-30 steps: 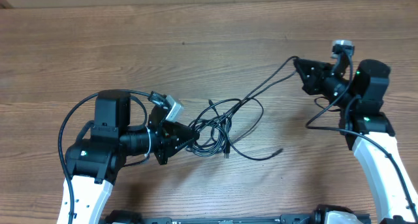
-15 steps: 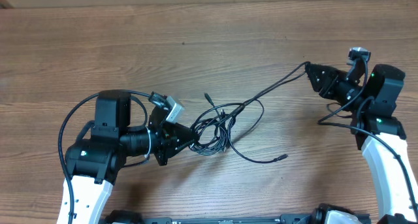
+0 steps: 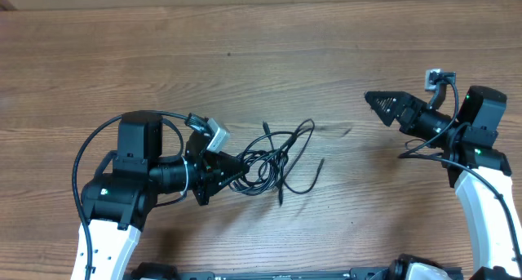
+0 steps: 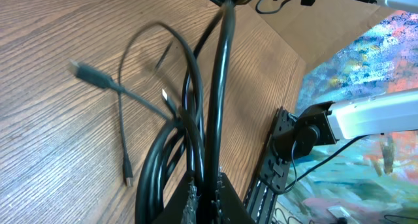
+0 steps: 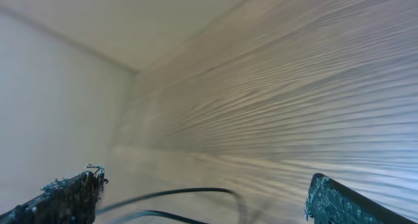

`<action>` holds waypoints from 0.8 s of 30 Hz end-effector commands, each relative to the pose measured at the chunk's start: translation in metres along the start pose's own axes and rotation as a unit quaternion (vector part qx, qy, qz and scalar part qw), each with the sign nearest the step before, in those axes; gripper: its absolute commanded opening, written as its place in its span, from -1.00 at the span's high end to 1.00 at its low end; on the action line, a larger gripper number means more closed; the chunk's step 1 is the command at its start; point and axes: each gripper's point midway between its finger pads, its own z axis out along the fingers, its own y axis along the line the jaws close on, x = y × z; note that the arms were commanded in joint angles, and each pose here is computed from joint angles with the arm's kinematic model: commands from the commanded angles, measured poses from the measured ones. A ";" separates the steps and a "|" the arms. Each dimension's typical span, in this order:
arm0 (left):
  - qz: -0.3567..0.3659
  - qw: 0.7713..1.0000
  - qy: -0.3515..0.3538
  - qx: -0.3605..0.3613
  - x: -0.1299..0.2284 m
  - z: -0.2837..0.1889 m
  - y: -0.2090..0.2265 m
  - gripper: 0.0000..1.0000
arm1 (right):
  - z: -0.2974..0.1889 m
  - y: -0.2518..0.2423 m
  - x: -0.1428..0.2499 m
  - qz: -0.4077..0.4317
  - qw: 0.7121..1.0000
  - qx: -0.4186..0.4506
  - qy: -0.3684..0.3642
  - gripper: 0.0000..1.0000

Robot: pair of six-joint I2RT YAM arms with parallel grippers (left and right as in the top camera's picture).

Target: Untangle cables

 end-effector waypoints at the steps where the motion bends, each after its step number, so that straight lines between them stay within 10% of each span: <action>1: 0.027 0.999 -0.015 0.010 -0.010 -0.005 -0.009 0.91 | -0.004 0.028 0.004 -0.007 0.997 -0.076 0.022 -1.00; 24: -0.040 0.984 -0.091 -0.145 -0.052 -0.017 0.047 0.92 | 0.034 0.101 0.082 -0.048 0.968 -0.181 0.165 -1.00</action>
